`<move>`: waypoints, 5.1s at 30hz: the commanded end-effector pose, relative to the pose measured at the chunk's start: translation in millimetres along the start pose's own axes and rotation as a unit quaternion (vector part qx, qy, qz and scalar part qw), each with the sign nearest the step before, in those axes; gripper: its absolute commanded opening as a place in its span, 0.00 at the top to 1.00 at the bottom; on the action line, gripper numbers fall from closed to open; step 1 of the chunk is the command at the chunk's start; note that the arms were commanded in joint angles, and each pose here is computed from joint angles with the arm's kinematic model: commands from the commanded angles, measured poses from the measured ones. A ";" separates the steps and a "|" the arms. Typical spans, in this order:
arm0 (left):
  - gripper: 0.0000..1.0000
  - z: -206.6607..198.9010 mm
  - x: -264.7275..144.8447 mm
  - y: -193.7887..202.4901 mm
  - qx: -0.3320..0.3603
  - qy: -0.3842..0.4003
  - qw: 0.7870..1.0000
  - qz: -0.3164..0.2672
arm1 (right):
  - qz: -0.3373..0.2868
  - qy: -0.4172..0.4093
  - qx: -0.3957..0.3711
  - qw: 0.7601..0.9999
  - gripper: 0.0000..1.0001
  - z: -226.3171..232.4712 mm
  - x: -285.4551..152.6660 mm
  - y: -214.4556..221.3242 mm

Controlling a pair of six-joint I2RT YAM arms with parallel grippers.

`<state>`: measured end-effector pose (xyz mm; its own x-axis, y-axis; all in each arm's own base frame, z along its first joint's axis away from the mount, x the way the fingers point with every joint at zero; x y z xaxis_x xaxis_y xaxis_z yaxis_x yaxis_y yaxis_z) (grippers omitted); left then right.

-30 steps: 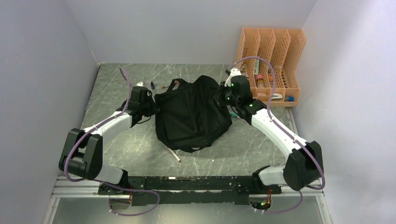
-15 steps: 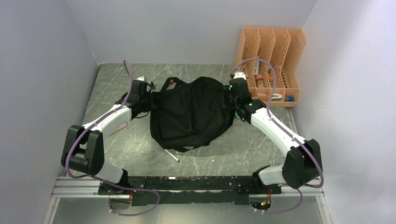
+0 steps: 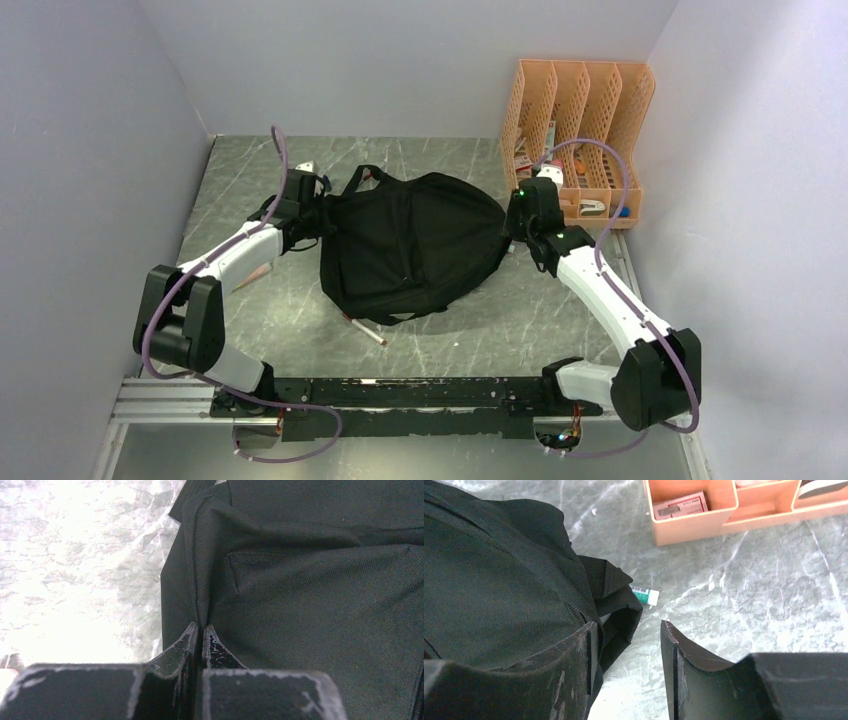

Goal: Pack the student bag
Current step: Adjust the student bag at the center of the board, then pick up the stationery from the center of the board.

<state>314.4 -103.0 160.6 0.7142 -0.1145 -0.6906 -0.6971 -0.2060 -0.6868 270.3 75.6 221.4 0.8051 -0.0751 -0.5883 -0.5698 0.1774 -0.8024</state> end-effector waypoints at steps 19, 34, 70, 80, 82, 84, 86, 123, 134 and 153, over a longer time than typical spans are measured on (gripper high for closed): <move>0.95 -2.2 0.9 -19.4 0.004 0.024 0.999 -0.027 | -0.178 0.019 0.170 0.969 0.54 -37.0 -23.3 -28.0; 0.95 -5.7 2.7 -17.6 0.001 0.045 0.999 -0.025 | 0.034 0.067 0.146 0.986 0.51 -62.9 66.7 36.2; 0.95 -9.4 4.2 -16.1 0.004 0.069 0.997 -0.023 | 0.091 -0.127 -0.195 0.968 0.43 30.4 114.2 30.4; 0.95 -9.9 4.8 -15.2 0.003 0.073 0.997 -0.021 | 0.090 -0.117 -0.263 0.953 0.43 22.7 140.8 29.0; 0.95 -9.6 4.8 -14.9 0.004 0.072 0.997 -0.020 | 0.092 -0.120 -0.275 0.950 0.43 21.2 145.7 26.0; 0.95 -9.4 5.2 -14.4 0.003 0.071 0.997 -0.019 | 0.088 -0.119 -0.288 0.946 0.43 20.4 149.5 22.2; 0.95 -9.8 5.6 -14.4 0.003 0.073 0.997 -0.018 | 0.086 -0.111 -0.296 0.945 0.43 18.5 153.1 19.0; 0.95 -11.0 7.1 -14.1 0.005 0.079 0.997 -0.012 | 0.276 -0.025 -0.045 0.960 0.77 -2.4 93.2 107.8; 0.95 -12.5 5.9 -17.2 0.013 0.084 0.996 -0.014 | 0.296 -0.018 -0.025 0.955 0.55 -14.2 58.7 120.8; 0.61 -12.9 -37.1 -43.2 -0.005 0.023 0.999 -0.041 | 0.113 0.046 0.016 0.992 1.00 -23.4 33.7 62.8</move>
<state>323.0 -107.7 187.4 0.7280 -0.2041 -0.6545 -0.6855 -0.1981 -0.7006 251.4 72.1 110.6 0.4660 0.0006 -0.8848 -0.8731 0.1619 -0.4598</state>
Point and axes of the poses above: each gripper's point midway between its finger pads, its own x axis out along the fingers, its own z axis along the line the jaws close on, y = z × x, the point moved 9 cm from there along -x, back along the fingers, and after that the axes turned 3 degrees about x, right-handed, at the moved point
